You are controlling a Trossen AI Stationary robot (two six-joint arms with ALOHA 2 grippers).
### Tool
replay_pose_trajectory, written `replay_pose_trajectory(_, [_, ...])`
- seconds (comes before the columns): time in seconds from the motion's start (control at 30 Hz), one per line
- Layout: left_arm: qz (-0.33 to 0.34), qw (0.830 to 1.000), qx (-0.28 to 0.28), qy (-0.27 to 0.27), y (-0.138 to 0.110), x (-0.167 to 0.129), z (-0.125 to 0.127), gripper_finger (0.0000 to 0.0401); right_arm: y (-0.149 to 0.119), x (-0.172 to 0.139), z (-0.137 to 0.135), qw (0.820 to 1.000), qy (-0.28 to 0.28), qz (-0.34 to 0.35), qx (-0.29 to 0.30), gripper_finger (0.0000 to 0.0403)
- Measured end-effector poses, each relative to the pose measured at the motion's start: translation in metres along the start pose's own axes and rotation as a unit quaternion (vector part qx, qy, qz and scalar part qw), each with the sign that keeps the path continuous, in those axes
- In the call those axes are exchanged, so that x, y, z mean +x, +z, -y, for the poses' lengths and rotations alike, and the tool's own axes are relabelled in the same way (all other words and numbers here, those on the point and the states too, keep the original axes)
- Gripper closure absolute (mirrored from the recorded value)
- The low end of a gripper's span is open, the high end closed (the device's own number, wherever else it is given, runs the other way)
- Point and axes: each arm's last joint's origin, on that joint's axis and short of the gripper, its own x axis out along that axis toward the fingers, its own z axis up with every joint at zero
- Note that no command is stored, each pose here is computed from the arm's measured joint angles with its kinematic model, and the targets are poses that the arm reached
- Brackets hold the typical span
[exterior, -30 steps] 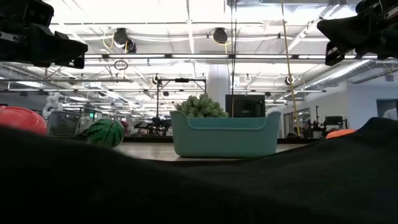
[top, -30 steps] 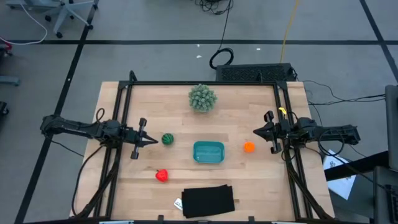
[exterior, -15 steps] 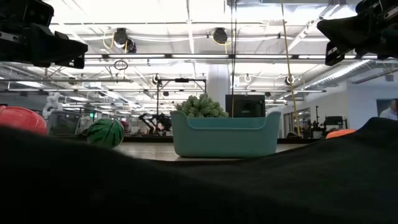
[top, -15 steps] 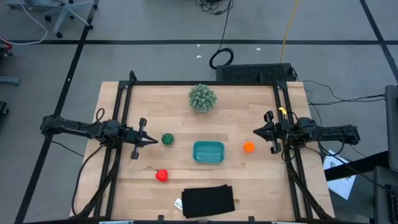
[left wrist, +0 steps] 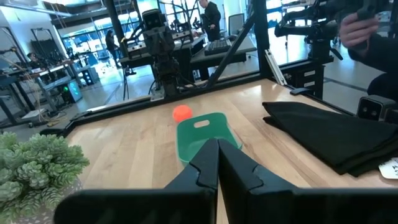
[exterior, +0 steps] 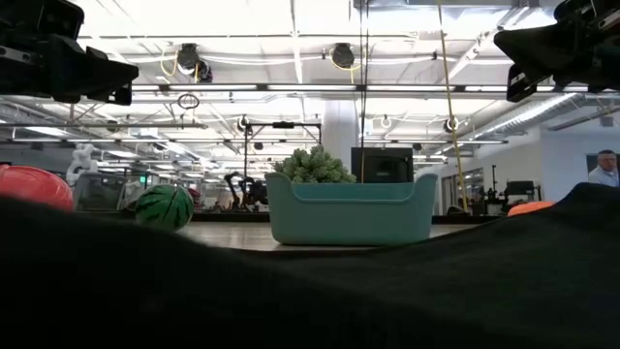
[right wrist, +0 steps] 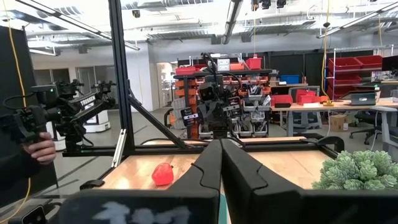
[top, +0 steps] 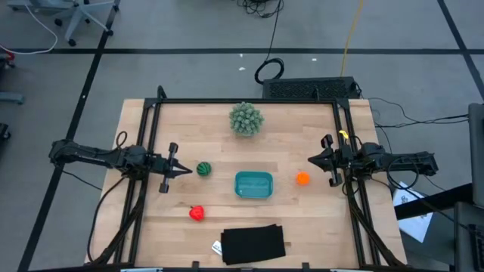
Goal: Pick and placing Produce into tupperware
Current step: Put the watermelon toy into the bin
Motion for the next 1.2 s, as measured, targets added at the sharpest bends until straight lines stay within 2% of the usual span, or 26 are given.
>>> replay_pose_trajectory(0.17, [0.008, 1.0, -0.004, 0.002, 0.001, 0.0, 0.0, 0.0393, 0.0, 0.0, 0.0, 1.0, 0.0, 0.0, 0.0, 0.0403])
replay_pose_trajectory(0.4, [0.029, 0.996, -0.079, 0.003, 0.005, 0.0, -0.001, 0.0393, 0.0, 0.0, 0.0, 1.0, 0.0, 0.0, -0.001, 0.0403])
replay_pose_trajectory(0.7, [0.054, 0.995, -0.077, 0.026, 0.01, -0.001, -0.003, 0.0393, 0.0, 0.0, 0.0, 1.0, 0.0, 0.002, -0.002, 0.0403])
replay_pose_trajectory(0.87, [0.07, 0.994, -0.078, 0.019, 0.013, -0.001, -0.003, 0.0393, 0.0, 0.0, 0.0, 1.0, 0.0, 0.002, -0.002, 0.0403])
replay_pose_trajectory(1.1, [0.049, 0.992, -0.076, 0.086, 0.01, -0.001, -0.007, 0.0393, 0.0, 0.0, 0.0, 1.0, 0.0, 0.001, -0.002, 0.0403])
replay_pose_trajectory(1.2, [0.039, 0.991, -0.08, 0.095, 0.009, -0.001, -0.007, 0.0393, 0.0, 0.0, 0.0, 1.0, 0.0, 0.001, -0.002, 0.0403])
